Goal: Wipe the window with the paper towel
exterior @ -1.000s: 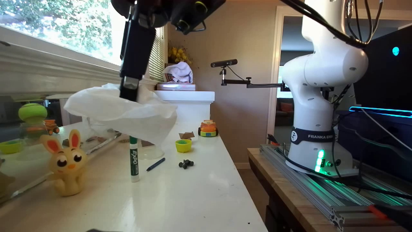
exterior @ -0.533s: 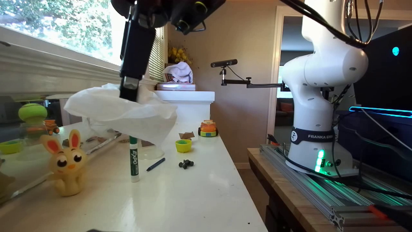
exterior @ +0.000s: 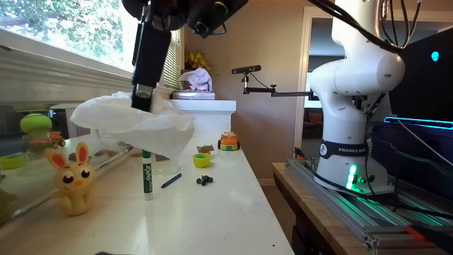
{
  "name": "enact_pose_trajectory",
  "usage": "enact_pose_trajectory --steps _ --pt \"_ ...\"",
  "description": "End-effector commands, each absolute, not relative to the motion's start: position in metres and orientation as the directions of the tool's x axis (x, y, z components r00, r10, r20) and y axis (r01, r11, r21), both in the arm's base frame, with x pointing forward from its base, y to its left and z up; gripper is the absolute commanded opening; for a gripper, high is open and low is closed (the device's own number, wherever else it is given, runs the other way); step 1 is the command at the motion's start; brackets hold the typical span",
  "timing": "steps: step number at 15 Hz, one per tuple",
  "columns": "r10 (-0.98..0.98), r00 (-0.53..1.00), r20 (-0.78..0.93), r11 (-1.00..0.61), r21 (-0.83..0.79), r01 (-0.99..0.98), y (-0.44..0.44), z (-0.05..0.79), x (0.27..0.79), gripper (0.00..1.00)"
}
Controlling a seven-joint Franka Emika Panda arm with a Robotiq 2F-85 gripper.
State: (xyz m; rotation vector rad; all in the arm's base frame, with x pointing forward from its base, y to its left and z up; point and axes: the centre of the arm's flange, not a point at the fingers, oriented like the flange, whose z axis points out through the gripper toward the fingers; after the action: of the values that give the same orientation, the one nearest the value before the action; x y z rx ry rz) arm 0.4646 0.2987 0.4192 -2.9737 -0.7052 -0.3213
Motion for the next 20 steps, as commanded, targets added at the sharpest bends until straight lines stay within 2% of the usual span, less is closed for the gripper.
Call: enact_pose_trajectory --steps 1,5,6,8,17,20 --pt "0.436 0.873 0.218 -0.892 -0.018 0.451 0.299 0.419 0.465 0.02" --pt "0.436 0.873 0.218 -0.892 -0.018 0.451 0.299 0.419 0.465 0.02" --pt "0.418 0.883 0.213 -0.901 -0.023 0.432 0.296 0.416 0.464 0.27" --pt "0.386 0.9 0.203 -0.916 -0.031 0.399 0.292 0.403 0.464 0.35" --pt "0.264 0.954 0.145 -0.963 -0.014 0.269 0.286 0.375 0.467 0.98" --pt "0.214 0.969 0.127 -0.977 0.013 0.214 0.283 0.376 0.466 1.0"
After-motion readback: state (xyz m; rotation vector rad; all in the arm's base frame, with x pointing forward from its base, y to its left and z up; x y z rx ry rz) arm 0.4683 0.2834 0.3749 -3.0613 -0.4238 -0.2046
